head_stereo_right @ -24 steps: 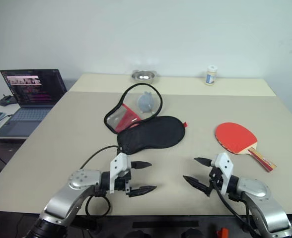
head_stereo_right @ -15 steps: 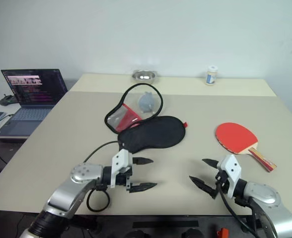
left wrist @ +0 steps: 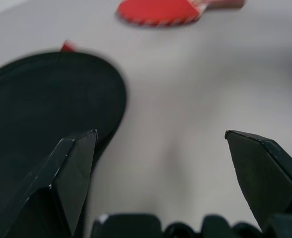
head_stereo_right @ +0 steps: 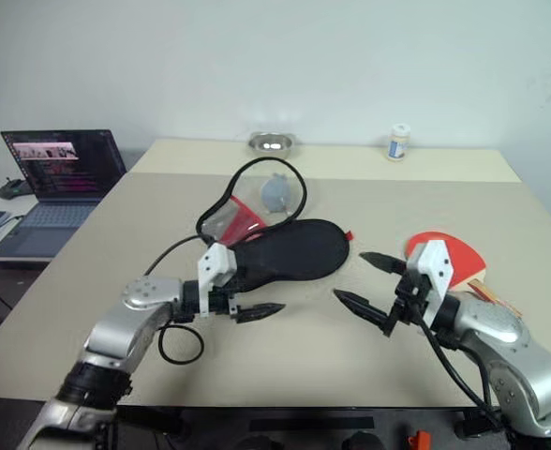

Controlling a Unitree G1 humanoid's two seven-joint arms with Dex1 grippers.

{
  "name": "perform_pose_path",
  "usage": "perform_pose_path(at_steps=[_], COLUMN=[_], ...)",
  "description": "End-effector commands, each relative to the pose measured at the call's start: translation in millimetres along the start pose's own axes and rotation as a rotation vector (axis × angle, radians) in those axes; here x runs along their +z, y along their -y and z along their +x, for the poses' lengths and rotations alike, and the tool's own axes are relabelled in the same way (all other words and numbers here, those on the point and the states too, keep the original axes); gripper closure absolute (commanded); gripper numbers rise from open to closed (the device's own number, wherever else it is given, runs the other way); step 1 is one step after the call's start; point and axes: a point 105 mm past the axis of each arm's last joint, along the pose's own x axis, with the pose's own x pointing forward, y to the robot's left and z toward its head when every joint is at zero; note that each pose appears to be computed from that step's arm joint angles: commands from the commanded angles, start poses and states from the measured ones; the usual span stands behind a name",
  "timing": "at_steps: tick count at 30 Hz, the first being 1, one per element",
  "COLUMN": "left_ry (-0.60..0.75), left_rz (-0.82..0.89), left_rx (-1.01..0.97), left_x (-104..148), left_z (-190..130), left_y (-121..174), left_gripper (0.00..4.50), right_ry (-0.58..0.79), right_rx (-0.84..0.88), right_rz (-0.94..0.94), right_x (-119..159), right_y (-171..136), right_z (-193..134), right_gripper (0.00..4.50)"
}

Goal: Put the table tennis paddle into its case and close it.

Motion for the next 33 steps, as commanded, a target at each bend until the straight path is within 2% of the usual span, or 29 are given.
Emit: perform_pose_path(at_steps=[1, 6, 14, 17, 21, 27, 28, 33], left_ry=[-0.048, -0.102, -0.173, -0.192, -0.199, -0.108, -0.1, -0.091], left_rz=[0.075, 0.066, 0.048, 0.056, 0.046, -0.067, -0.094, -0.2], left_rx=[0.011, 0.03, -0.063, -0.146, -0.221, -0.194, -0.184, -0.158], left_x=[-7.4, -20.1, -37.3, -38.7, -41.0, -29.5, -28.8, -24.1], left_z=[3.1, 5.0, 5.2, 1.7, 1.1, 15.1, 15.8, 22.5], left_y=[-22.6, -45.9, -42.5, -34.0, -21.4, -12.7, -12.4, -6.3], left_gripper=[0.0, 0.0, 0.0, 0.61, 2.02, 4.34, 4.47, 4.47], right_ry=[-0.003, 0.003, 0.031, 0.019, -0.028, -0.034, -0.034, -0.067], right_rx=[0.061, -0.001, -0.043, -0.044, -0.024, -0.023, -0.011, 0.036], right_rz=[0.004, -0.035, -0.064, -0.067, -0.071, -0.071, -0.073, -0.134], right_x=[11.7, 13.0, 14.5, 10.7, 0.7, 1.2, 2.7, 10.9], right_y=[-12.7, -7.4, -6.7, -6.2, -10.8, -14.4, -16.3, -19.1], right_z=[-3.2, -3.9, -3.0, -4.8, -7.6, -14.5, -15.7, -22.8], right_gripper=[0.04, 0.04, 0.04, 0.0, 0.0, 0.0, 0.0, 0.0])
